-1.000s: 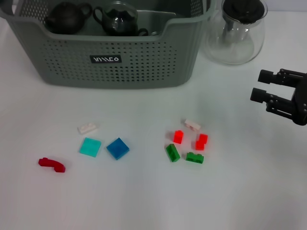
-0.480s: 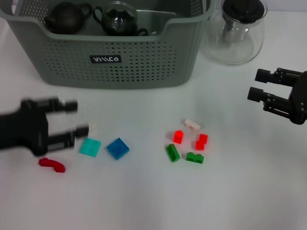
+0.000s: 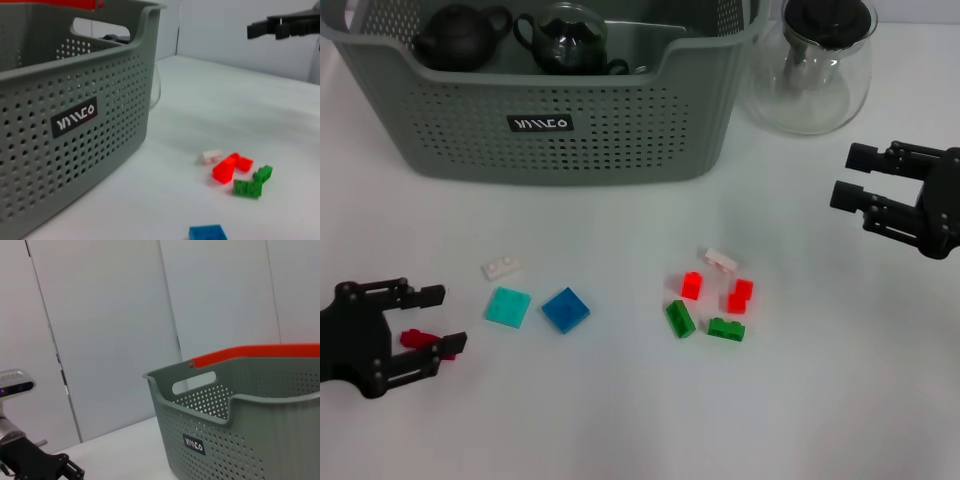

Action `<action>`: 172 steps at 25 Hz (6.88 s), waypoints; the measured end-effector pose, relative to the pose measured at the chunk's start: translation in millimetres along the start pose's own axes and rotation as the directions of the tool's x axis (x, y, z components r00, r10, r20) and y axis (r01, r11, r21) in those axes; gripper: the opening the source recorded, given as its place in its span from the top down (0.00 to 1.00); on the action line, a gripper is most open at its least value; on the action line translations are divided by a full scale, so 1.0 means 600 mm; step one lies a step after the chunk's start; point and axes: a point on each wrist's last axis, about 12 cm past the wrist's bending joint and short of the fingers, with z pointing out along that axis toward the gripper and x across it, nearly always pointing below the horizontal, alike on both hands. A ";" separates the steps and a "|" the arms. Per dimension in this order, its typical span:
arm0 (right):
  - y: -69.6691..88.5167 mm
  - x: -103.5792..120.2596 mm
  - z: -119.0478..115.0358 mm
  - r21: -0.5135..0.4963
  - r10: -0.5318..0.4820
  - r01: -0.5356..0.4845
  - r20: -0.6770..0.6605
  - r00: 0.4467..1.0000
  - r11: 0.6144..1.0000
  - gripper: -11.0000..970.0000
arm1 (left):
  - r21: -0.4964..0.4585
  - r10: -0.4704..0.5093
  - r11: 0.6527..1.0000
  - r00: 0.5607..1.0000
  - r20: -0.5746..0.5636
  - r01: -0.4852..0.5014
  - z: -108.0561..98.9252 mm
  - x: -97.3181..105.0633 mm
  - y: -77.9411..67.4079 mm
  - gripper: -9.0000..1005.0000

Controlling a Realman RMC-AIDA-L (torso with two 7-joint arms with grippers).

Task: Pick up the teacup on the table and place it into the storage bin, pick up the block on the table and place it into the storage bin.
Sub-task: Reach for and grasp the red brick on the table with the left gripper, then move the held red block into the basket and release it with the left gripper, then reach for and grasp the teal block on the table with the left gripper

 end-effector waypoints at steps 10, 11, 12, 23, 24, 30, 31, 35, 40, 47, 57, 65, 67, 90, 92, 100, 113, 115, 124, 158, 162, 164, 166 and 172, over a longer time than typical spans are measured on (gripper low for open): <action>0.001 0.002 0.001 -0.003 0.005 -0.005 -0.001 1.000 1.000 0.43 | -0.137 0.010 0.991 1.000 0.008 -0.009 -0.029 0.041 -0.017 0.43; 0.001 0.002 0.001 -0.003 0.005 -0.005 -0.001 1.000 1.000 0.43 | -0.152 0.011 0.988 1.000 0.007 -0.010 -0.029 0.046 -0.018 0.44; 0.001 0.002 0.001 -0.003 0.005 -0.005 -0.001 1.000 1.000 0.43 | -0.163 0.011 0.987 1.000 0.006 -0.010 -0.028 0.050 -0.019 0.44; 0.001 0.001 0.003 -0.004 0.011 -0.011 0.004 1.000 1.000 0.43 | -0.205 0.000 0.979 0.999 -0.043 -0.008 -0.004 0.083 -0.022 0.45; 0.001 0.001 0.003 -0.004 0.011 -0.011 0.004 1.000 1.000 0.43 | -0.205 0.000 0.979 0.999 -0.043 -0.008 -0.004 0.083 -0.022 0.45; 0.001 0.002 0.002 -0.005 0.013 -0.013 0.004 1.000 1.000 0.43 | -0.219 0.004 0.976 0.999 -0.041 -0.013 0.014 0.078 -0.007 0.45; 0.001 0.001 0.002 -0.005 0.013 -0.013 0.004 1.000 1.000 0.43 | -0.219 0.004 0.976 0.999 -0.041 -0.013 0.014 0.078 -0.007 0.46; 0.001 0.001 0.002 -0.005 0.014 -0.014 0.004 1.000 1.000 0.43 | -0.218 0.016 0.976 0.999 -0.038 -0.024 0.021 0.072 0.001 0.46; 0.002 0.002 0.002 -0.008 0.015 -0.015 0.005 1.000 1.000 0.43 | -0.205 0.015 0.978 0.999 -0.032 -0.021 0.021 0.071 -0.001 0.46; 0.002 0.002 -0.001 -0.001 0.017 -0.017 0.011 1.000 1.000 0.43 | -0.209 -0.012 0.978 0.999 -0.037 0.004 0.017 0.083 -0.014 0.47; 0.002 0.002 -0.001 -0.003 0.017 -0.017 0.008 1.000 1.000 0.42 | -0.220 -0.036 0.975 0.998 -0.042 0.026 0.021 0.089 -0.015 0.48; 0.003 0.004 -0.003 0.000 0.020 -0.020 0.009 1.000 1.000 0.42 | -0.242 -0.081 0.968 0.996 -0.049 0.067 0.014 0.087 -0.006 0.57; 0.003 0.004 -0.003 0.000 0.020 -0.020 0.009 1.000 1.000 0.43 | -0.244 -0.082 0.968 0.995 -0.051 0.067 0.012 0.088 -0.007 0.60; 0.001 -0.002 0.002 -0.011 0.004 -0.004 0.013 1.000 1.000 0.43 | -0.038 -0.090 0.992 0.882 0.462 0.121 -0.002 -0.108 0.077 0.81; 0.001 -0.001 0.003 -0.012 0.004 -0.004 0.013 1.000 1.000 0.43 | -0.018 -0.107 0.991 0.864 0.492 0.133 0.005 -0.148 0.102 0.81; 0.002 -0.001 0.005 -0.015 0.004 -0.003 0.013 1.000 1.000 0.43 | -0.004 -0.149 0.987 0.943 0.298 0.158 0.078 -0.347 0.213 0.80; 0.002 -0.001 0.006 -0.017 0.005 -0.005 0.015 1.000 1.000 0.43 | -0.322 -0.126 0.946 0.950 -0.285 0.029 0.272 -0.460 0.230 0.78; 0.002 -0.001 0.006 -0.017 0.005 -0.005 0.015 1.000 1.000 0.43 | -0.337 -0.127 0.941 0.941 -0.314 0.014 0.293 -0.451 0.224 0.77; 0.003 0.001 0.004 -0.014 0.007 -0.007 0.015 1.000 1.000 0.43 | -0.359 -0.160 0.932 0.945 -0.285 0.049 0.298 -0.450 0.215 0.66; 0.005 0.009 0.004 -0.007 0.033 -0.033 0.021 0.999 0.999 0.43 | 0.050 0.037 0.998 0.999 0.006 -0.037 0.076 -0.026 0.032 0.37; 0.005 0.009 0.003 -0.006 0.034 -0.034 0.020 0.999 0.999 0.43 | 0.021 0.029 0.999 0.999 -0.028 -0.028 0.088 -0.007 0.032 0.37; 0.005 0.009 0.003 -0.005 0.036 -0.036 0.020 0.999 0.999 0.43 | 0.026 0.040 0.999 0.998 -0.043 -0.039 0.091 -0.001 0.030 0.37; 0.005 0.009 0.003 -0.005 0.037 -0.037 0.020 0.999 0.999 0.43 | 0.028 0.054 0.998 0.997 -0.052 -0.053 0.092 0.004 0.028 0.37; 0.006 0.009 0.004 -0.006 0.038 -0.038 0.023 0.999 0.999 0.43 | -0.017 0.075 0.997 0.994 -0.076 -0.077 0.100 0.019 0.028 0.38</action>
